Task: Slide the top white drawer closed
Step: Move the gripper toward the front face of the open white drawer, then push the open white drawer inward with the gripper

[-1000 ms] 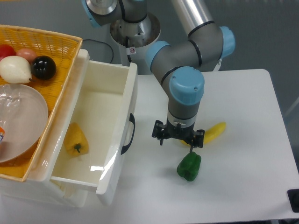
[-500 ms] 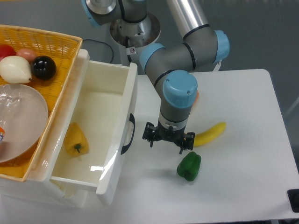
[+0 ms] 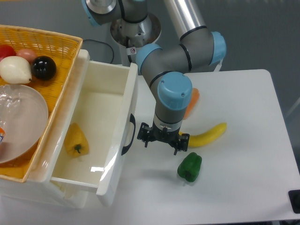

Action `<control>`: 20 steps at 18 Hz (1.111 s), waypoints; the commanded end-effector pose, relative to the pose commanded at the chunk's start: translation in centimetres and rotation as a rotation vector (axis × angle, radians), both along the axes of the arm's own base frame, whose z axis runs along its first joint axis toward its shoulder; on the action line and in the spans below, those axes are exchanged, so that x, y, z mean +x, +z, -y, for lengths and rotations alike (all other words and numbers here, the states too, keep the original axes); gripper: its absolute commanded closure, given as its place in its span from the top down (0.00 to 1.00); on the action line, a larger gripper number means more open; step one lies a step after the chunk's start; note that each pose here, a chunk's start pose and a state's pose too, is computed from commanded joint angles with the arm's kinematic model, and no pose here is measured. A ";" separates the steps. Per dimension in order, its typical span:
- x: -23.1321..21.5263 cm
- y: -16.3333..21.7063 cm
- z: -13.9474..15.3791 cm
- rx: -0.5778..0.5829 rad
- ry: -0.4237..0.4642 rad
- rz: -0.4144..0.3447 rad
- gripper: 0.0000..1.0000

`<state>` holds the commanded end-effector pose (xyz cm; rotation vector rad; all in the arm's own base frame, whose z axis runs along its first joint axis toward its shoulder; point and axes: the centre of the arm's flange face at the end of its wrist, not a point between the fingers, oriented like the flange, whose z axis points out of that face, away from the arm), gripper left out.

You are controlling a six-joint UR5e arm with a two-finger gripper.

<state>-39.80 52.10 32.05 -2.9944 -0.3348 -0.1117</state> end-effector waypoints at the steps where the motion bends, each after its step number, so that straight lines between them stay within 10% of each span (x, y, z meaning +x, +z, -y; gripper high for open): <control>1: 0.1 0.1 0.0 0.000 0.000 0.004 1.00; 20: 1.9 1.3 -0.5 0.013 -0.016 0.046 1.00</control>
